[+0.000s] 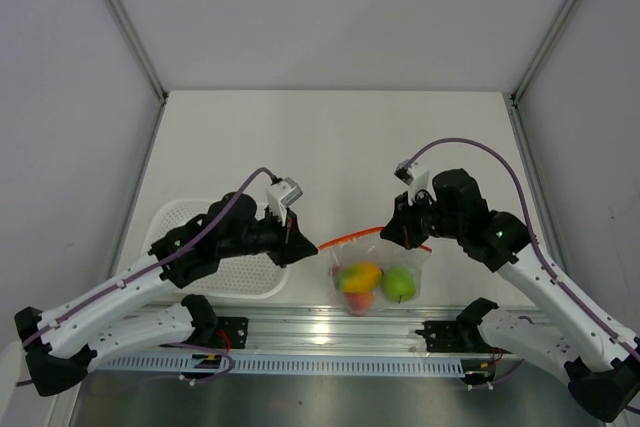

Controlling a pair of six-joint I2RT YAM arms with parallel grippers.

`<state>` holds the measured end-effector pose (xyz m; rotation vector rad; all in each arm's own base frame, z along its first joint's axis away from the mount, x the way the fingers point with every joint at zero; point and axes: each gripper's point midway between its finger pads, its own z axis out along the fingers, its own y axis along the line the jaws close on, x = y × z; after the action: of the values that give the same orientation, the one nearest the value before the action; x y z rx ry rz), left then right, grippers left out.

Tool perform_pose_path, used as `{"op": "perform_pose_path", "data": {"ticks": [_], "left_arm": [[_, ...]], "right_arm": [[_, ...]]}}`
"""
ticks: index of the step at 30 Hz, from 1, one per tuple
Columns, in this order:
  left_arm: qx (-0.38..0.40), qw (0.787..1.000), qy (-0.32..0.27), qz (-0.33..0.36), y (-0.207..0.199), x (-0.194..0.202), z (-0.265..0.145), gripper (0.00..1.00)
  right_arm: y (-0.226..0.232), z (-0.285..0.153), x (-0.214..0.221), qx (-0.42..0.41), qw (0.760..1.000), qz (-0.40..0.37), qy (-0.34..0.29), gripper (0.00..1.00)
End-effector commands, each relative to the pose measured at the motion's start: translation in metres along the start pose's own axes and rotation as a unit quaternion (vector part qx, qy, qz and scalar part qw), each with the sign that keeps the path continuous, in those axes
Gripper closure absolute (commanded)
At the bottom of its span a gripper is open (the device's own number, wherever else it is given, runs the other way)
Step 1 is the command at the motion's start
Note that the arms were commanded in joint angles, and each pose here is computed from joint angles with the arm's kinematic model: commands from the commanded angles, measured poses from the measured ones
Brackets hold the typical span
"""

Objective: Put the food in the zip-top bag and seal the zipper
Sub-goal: Zip the zipper food storage bag at the center of the board, then place the zipper food storage bag at the center of the board.

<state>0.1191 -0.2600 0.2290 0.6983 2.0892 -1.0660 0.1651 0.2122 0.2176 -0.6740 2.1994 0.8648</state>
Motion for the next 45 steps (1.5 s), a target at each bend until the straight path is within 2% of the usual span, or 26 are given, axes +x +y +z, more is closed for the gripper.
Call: {"op": "perform_pose_path", "data": {"ticks": [1, 9, 11, 12, 13, 15, 16, 18, 19, 23, 29, 41, 45], "left_arm": [[-0.007, 1.0, -0.005, -0.012, 0.005, 0.001, -0.006, 0.99], [-0.006, 1.0, -0.008, -0.013, 0.007, -0.001, -0.006, 1.0], [-0.005, 1.0, -0.005, -0.014, 0.007, 0.0, -0.005, 0.96], [-0.004, 1.0, -0.005, -0.014, 0.007, 0.0, -0.004, 0.9], [-0.003, 1.0, -0.004, -0.014, 0.007, 0.0, -0.003, 0.69], [0.0, 1.0, -0.005, -0.014, 0.005, -0.001, -0.003, 0.49], [-0.001, 1.0, -0.008, -0.014, 0.006, -0.002, -0.003, 0.26], [-0.008, 1.0, -0.014, -0.015, 0.007, -0.005, -0.005, 0.05], [-0.012, 1.0, -0.016, -0.015, 0.009, -0.006, -0.005, 0.01], [-0.038, 0.998, -0.045, -0.015, 0.012, -0.021, -0.016, 0.0], [-0.054, 0.995, -0.076, -0.016, 0.015, -0.029, -0.029, 0.01], [-0.021, 0.997, -0.071, -0.038, 0.011, -0.005, -0.029, 0.01], [-0.006, 0.997, -0.067, -0.049, 0.008, 0.003, -0.029, 0.0]], "right_arm": [[-0.015, 0.002, -0.001, 0.033, 0.999, 0.011, -0.001, 1.0], [-0.017, 0.004, -0.001, 0.03, 0.999, 0.013, 0.0, 1.0], [-0.015, 0.004, -0.003, 0.024, 1.0, 0.012, -0.002, 1.0], [-0.015, 0.004, -0.004, 0.023, 1.0, 0.012, -0.004, 1.0], [-0.014, 0.004, -0.004, 0.021, 1.0, 0.012, -0.006, 1.0], [-0.011, 0.005, -0.006, 0.012, 1.0, 0.013, -0.007, 1.0], [-0.01, 0.006, -0.007, 0.009, 1.0, 0.013, -0.008, 1.0], [-0.009, 0.008, -0.009, 0.007, 1.0, 0.015, -0.008, 1.0], [-0.01, 0.009, -0.01, 0.007, 1.0, 0.016, -0.007, 1.0], [-0.012, 0.015, -0.014, 0.011, 1.0, 0.021, -0.004, 1.0], [-0.033, 0.027, -0.03, 0.058, 0.997, 0.046, -0.006, 1.0], [-0.129, 0.05, -0.075, 0.201, 0.972, 0.108, -0.054, 1.0], [-0.16, 0.062, -0.085, 0.219, 0.966, 0.125, -0.05, 1.0]]}}
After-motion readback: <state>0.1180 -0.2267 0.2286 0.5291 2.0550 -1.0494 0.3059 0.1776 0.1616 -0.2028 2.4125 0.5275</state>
